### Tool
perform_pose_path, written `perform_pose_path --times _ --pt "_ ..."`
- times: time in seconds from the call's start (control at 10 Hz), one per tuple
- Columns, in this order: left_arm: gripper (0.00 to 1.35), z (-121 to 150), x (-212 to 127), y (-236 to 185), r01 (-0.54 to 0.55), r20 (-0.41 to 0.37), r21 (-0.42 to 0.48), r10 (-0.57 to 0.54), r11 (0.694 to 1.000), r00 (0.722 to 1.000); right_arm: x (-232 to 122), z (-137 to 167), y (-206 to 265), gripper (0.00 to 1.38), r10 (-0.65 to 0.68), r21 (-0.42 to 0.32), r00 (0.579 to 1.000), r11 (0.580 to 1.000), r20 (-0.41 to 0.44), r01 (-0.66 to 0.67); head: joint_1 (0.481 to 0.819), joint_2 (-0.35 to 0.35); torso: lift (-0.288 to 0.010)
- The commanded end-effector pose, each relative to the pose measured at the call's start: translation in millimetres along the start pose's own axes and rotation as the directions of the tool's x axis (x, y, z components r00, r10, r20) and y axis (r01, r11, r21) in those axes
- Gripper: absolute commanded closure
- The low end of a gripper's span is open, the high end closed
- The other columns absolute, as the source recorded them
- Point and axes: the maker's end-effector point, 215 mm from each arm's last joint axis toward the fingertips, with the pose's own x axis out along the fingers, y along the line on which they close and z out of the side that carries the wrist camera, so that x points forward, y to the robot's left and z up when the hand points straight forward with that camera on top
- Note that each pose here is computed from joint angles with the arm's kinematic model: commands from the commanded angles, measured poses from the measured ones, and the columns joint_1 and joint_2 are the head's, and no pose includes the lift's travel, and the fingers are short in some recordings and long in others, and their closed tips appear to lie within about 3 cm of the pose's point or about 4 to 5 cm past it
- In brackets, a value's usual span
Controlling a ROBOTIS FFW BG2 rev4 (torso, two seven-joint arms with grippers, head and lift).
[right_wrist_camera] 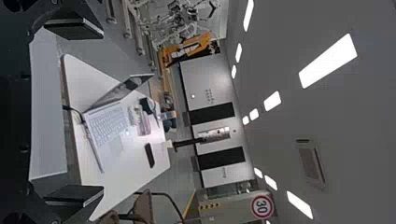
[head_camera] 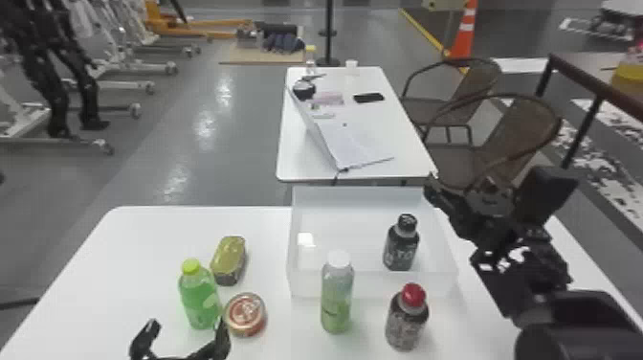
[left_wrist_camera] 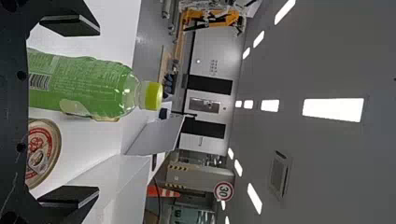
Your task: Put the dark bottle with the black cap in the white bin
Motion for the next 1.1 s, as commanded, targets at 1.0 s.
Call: perform_pose_path --times 1.0 --pt "0.10 5 -1 5 -0.012 0.017 0.012 0.012 1.000 1.000 -203 -113 -34 0.13 -0.172 -0.191 0.979 0.970 -0.113 0.149 0.549 0.000 -0.100"
